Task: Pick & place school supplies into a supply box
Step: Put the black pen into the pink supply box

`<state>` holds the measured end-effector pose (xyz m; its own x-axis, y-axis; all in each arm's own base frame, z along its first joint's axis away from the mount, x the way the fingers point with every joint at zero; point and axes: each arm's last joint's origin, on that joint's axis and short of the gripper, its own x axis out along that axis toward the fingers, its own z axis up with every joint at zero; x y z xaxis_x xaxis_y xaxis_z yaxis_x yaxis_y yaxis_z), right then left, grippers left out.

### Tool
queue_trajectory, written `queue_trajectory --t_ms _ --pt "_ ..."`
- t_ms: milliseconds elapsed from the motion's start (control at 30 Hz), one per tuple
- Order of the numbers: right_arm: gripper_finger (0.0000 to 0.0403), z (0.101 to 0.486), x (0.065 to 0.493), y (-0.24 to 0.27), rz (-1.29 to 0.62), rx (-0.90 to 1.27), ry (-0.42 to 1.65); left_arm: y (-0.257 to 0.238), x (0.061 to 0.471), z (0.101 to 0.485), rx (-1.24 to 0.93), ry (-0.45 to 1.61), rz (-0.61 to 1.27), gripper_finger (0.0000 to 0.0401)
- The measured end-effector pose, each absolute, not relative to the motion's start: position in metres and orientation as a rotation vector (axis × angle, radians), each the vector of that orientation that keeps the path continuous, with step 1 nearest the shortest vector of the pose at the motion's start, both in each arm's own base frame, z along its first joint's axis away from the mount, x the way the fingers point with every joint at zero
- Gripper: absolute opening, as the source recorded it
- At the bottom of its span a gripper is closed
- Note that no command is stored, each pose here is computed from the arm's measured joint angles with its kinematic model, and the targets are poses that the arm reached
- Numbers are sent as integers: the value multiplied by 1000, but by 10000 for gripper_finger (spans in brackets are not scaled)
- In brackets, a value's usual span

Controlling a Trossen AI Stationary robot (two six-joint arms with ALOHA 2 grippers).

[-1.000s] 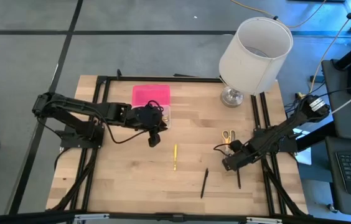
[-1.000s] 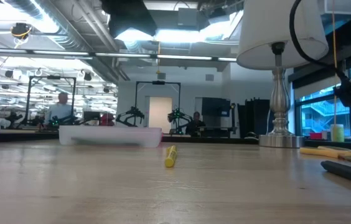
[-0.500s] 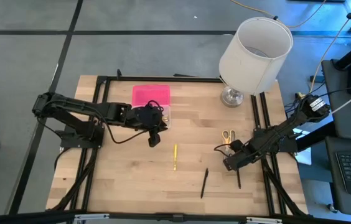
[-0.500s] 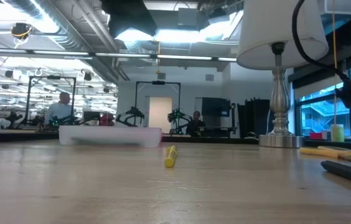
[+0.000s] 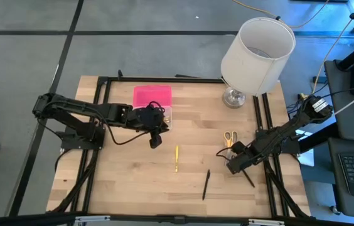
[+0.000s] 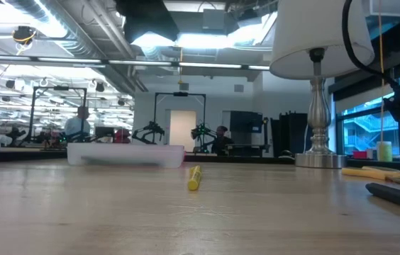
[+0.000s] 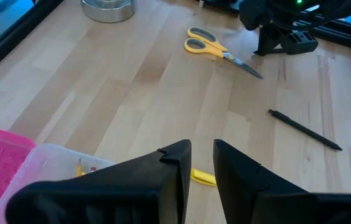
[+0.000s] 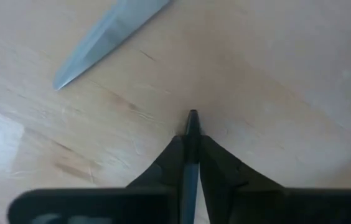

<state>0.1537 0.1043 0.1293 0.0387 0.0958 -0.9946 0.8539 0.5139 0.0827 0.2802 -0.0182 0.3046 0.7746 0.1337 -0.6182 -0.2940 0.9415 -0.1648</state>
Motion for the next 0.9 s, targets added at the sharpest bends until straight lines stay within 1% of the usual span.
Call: queue_trajectory --t_ms 100,233,633,767,900 --pt "43 131 155 106 -692 874 1444 -18 280 305 -260 646 234 61" --pt "40 137 160 109 -655 856 1445 -18 280 305 -260 646 234 61" --pt "43 171 184 125 -446 838 1385 -18 280 305 -261 646 231 61" --pt "43 191 197 130 -376 794 1290 -18 280 305 -261 646 231 61" --pt "43 218 216 129 -313 723 1148 -18 282 307 -259 622 224 61"
